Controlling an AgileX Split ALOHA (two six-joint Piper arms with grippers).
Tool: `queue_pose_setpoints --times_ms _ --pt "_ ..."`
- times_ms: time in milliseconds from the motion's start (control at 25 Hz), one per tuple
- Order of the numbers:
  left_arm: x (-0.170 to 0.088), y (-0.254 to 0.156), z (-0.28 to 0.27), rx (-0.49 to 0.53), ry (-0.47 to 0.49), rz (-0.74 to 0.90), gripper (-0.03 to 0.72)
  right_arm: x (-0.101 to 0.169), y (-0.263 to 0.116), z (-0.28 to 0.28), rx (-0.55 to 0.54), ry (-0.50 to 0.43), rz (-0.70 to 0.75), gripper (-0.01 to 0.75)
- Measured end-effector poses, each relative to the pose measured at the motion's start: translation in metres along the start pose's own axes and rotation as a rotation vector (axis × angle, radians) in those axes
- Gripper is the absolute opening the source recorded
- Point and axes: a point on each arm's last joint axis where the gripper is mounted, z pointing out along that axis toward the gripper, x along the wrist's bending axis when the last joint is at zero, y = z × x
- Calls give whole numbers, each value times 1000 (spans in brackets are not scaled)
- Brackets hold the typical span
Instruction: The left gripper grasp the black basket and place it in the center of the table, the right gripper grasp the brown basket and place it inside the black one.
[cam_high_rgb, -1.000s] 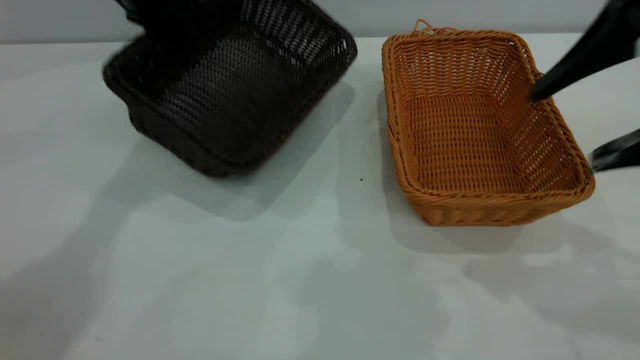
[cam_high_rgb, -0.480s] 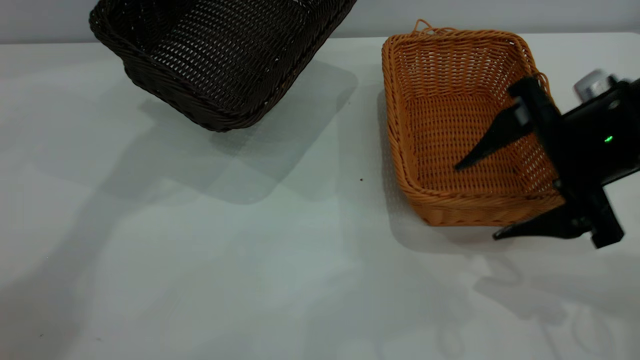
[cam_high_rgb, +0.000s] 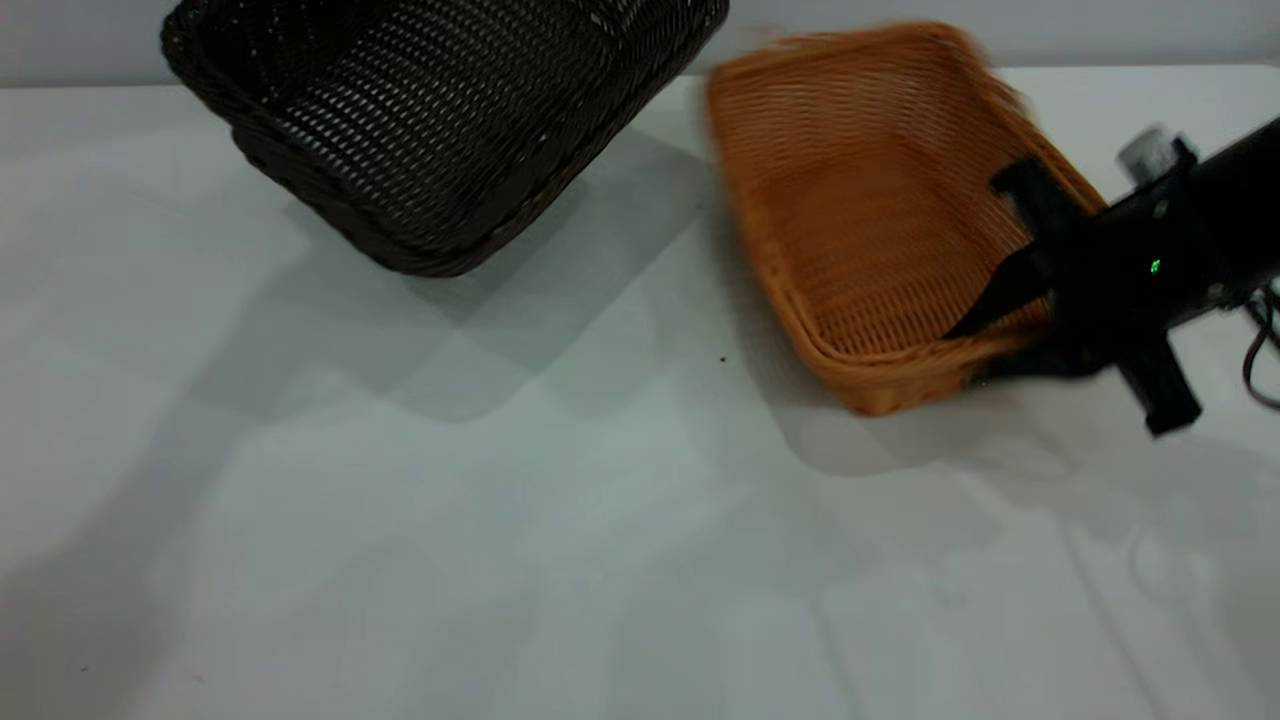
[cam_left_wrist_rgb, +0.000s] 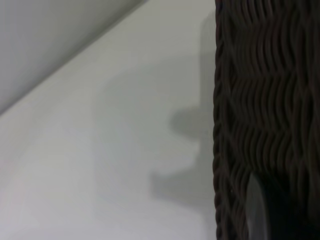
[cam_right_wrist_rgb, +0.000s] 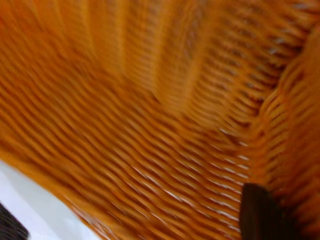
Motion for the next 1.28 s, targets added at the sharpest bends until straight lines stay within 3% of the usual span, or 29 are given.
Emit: queue_pose_setpoints --times_ms 240,360,520,720,920,1000,1280 --pt "-14 0 -1 48 -52 378 71 -1 63 -50 -146 127 -76 66" --pt "-39 4 -2 48 -152 575 71 5 89 -81 -187 251 -101 66" --pt "-85 13 5 -39 -315 776 71 14 99 -105 -141 364 -192 66" --pt "-129 11 21 -87 -462 860 71 13 105 -117 -113 419 -227 66" --pt "-157 5 39 -78 -535 856 92 10 109 -123 -115 429 -230 66" --pt "-162 4 41 -79 -549 850 134 11 107 -123 -100 435 -239 66" --pt "-160 11 38 -103 -512 786 426 15 101 -125 -40 491 -255 66"
